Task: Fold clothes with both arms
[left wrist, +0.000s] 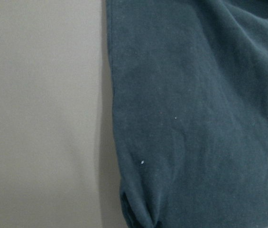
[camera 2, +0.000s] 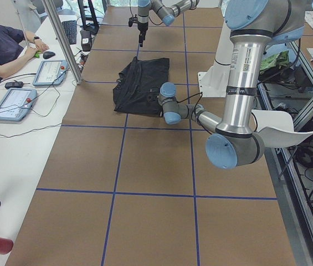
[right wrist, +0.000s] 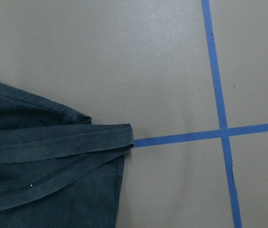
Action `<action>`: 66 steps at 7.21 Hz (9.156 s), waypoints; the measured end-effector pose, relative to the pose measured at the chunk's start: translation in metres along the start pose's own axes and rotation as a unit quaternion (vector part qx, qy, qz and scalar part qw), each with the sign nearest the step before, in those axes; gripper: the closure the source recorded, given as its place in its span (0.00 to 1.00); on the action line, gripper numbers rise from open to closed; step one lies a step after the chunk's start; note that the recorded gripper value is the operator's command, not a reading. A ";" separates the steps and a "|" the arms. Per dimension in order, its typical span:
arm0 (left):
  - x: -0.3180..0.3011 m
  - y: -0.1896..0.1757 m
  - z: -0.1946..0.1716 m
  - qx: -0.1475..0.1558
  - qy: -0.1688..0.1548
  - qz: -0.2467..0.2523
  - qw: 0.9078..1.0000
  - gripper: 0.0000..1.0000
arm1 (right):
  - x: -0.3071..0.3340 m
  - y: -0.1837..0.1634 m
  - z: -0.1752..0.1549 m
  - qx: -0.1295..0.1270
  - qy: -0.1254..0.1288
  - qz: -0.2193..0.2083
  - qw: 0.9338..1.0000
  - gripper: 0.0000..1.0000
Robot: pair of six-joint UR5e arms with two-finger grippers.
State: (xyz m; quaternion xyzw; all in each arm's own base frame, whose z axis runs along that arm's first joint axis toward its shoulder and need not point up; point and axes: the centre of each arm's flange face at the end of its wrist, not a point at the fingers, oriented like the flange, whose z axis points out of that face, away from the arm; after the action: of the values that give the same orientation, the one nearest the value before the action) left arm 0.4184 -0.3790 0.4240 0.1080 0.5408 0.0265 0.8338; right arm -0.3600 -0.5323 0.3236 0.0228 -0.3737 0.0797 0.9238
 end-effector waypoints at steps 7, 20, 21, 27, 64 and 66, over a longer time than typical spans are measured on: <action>-0.142 -0.175 -0.012 0.072 -0.138 0.149 0.976 1.00 | -0.023 0.029 -0.006 -0.007 -0.017 -0.018 1.000 0.01; -0.166 -0.309 -0.073 0.082 -0.097 0.201 0.971 0.00 | -0.167 0.070 0.062 0.013 -0.036 0.074 0.997 0.03; -0.168 -0.305 -0.073 0.082 -0.096 0.196 0.972 0.00 | -0.185 0.077 0.076 0.016 -0.051 0.092 0.994 0.04; -0.175 -0.296 -0.070 0.079 -0.098 0.190 0.974 0.00 | -0.236 0.139 0.098 0.025 -0.065 0.132 0.989 0.30; -0.178 -0.294 -0.069 0.079 -0.097 0.189 0.974 0.00 | -0.259 0.142 0.098 0.031 -0.058 0.096 0.993 1.00; -0.175 -0.294 -0.069 0.078 -0.093 0.187 0.975 0.00 | -0.260 0.171 0.076 0.018 -0.054 0.089 0.994 1.00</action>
State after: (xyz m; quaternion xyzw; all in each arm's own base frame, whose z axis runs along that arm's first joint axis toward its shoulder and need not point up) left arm 0.2619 -0.6835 0.4920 0.2738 0.4312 0.1299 0.8499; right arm -0.6244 -0.4052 0.1945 0.0106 -0.4221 0.1672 0.8909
